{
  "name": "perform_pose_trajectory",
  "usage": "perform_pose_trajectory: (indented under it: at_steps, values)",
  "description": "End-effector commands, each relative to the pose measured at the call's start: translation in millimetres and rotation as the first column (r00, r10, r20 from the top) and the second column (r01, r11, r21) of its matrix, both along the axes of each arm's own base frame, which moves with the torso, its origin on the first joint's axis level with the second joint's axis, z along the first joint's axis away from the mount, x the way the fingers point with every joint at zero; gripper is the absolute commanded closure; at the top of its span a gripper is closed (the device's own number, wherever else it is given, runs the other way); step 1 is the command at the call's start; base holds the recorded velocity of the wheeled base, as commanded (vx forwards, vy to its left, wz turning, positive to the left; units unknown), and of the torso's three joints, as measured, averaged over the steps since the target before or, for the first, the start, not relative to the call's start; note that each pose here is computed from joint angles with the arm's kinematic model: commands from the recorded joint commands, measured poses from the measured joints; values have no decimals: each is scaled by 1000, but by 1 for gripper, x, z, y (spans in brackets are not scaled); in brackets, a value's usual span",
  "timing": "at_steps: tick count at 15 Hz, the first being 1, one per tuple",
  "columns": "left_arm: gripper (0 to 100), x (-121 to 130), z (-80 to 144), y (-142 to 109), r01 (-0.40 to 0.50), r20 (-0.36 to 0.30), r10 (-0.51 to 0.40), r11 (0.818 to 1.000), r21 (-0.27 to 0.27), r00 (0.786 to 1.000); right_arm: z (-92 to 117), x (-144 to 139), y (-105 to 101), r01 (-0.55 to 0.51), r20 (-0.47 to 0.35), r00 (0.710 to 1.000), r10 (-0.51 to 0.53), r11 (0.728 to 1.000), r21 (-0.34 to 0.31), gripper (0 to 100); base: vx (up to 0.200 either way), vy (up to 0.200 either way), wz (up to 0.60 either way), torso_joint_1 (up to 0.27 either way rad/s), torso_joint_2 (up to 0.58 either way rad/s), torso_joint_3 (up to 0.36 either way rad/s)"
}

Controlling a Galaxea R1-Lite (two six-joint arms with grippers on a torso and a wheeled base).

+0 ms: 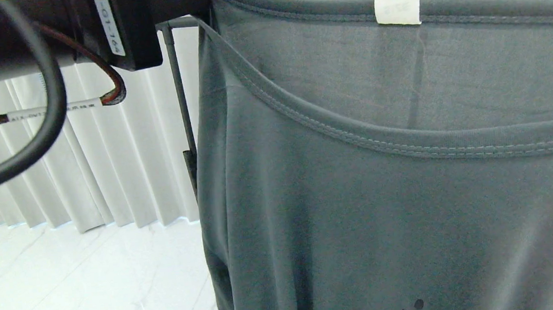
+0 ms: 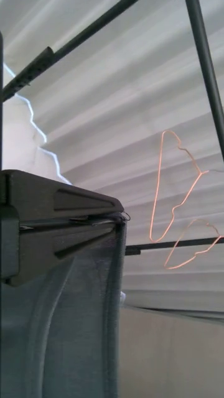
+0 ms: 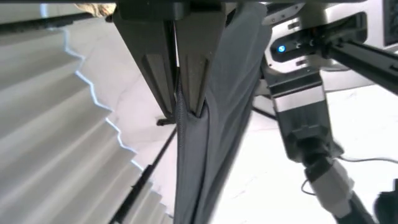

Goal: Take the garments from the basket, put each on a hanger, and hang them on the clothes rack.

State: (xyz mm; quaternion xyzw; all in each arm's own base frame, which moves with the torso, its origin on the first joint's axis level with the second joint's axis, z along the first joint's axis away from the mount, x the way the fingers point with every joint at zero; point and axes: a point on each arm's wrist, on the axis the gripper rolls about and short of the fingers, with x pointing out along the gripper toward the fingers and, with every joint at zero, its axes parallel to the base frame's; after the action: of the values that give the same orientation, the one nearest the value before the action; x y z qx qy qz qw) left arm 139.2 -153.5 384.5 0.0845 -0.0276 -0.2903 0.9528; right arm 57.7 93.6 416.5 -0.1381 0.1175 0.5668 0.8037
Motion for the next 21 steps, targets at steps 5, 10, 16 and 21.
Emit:
perform_pose_trajectory:
  at_steps: [5, 10, 16, 21]
  values:
    - [100, -31, 3, 32, -23, -297, 5, 998, -58, 955, -2, 16, 7, 179, 45, 983, -178, 984, -14, 100, 0, 0, 0, 0, 0, 0]
    - [100, -76, 13, 66, 101, -521, -167, 983, -152, 837, 0, 59, 52, 216, 120, 965, -231, 968, 131, 100, 0, 0, 0, 0, 0, 0]
    - [100, -114, 32, 104, 353, -551, -517, 854, -382, 655, -1, 87, 88, 200, 166, 956, -241, 953, 228, 100, 0, 0, 0, 0, 0, 0]
    - [100, -109, 27, 98, 388, -518, -474, 880, -273, 712, 1, 88, 82, 223, 168, 949, -265, 946, 235, 100, 0, 0, 0, 0, 0, 0]
